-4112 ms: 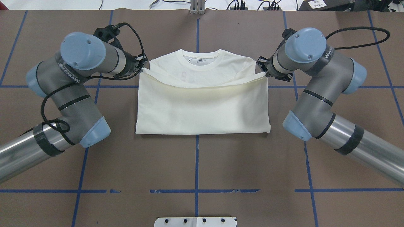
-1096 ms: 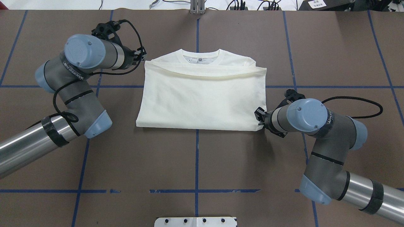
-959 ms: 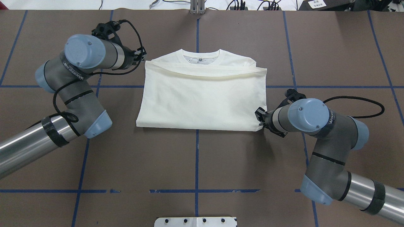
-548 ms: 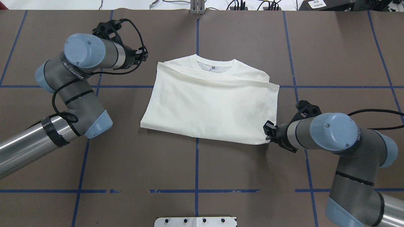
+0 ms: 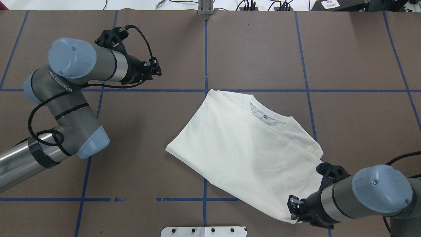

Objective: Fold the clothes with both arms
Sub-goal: 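Grasp the shirt corner with the right gripper and drag it toward the robot, then pull the shirt's far corner with the left gripper to straighten it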

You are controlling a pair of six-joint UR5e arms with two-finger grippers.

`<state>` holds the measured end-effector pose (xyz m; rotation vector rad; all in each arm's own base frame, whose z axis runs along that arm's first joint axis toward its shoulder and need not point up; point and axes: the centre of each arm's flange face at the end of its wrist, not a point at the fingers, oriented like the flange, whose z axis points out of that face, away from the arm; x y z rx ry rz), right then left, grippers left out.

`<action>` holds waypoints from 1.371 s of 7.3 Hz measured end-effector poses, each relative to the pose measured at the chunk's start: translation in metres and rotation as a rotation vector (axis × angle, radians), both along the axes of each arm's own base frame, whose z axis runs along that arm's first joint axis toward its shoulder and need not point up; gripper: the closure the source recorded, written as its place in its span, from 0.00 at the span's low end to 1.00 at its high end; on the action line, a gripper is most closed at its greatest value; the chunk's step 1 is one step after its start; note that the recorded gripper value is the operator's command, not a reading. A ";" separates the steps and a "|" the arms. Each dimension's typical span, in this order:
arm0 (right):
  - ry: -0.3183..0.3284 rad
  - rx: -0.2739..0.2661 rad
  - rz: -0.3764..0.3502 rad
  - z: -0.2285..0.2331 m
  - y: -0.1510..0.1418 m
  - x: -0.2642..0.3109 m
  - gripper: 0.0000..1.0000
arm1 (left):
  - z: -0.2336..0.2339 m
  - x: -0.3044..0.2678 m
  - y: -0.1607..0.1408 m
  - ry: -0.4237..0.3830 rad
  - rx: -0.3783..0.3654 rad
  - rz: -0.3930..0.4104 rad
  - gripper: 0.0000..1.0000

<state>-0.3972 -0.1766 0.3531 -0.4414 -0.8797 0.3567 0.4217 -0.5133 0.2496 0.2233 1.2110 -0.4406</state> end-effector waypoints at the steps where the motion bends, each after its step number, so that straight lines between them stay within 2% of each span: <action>1: 0.000 -0.016 -0.048 -0.001 0.018 -0.002 0.00 | -0.007 -0.005 0.017 0.044 -0.033 0.033 0.49; 2: 0.002 -0.027 -0.067 -0.002 0.027 -0.004 0.00 | -0.008 -0.004 0.036 0.072 -0.079 0.065 0.45; 3: -0.008 -0.030 -0.054 -0.007 0.023 -0.001 0.00 | -0.007 0.003 0.058 0.083 -0.143 0.095 0.38; 4: -0.028 -0.028 -0.003 -0.015 0.004 0.008 0.00 | -0.006 0.022 0.085 0.080 -0.218 0.134 0.38; 5: -0.044 -0.021 0.085 -0.021 -0.033 0.016 0.00 | -0.002 0.048 0.116 0.070 -0.289 0.176 0.38; 7: -0.058 0.024 0.280 -0.025 -0.138 0.020 0.00 | 0.010 0.094 0.162 0.037 -0.371 0.215 0.38; 8: -0.058 0.060 0.328 -0.025 -0.175 0.025 0.00 | 0.016 0.106 0.167 0.021 -0.383 0.210 0.38; 10: -0.046 0.096 0.353 -0.020 -0.202 0.030 0.00 | 0.025 0.124 0.166 -0.007 -0.394 0.204 0.41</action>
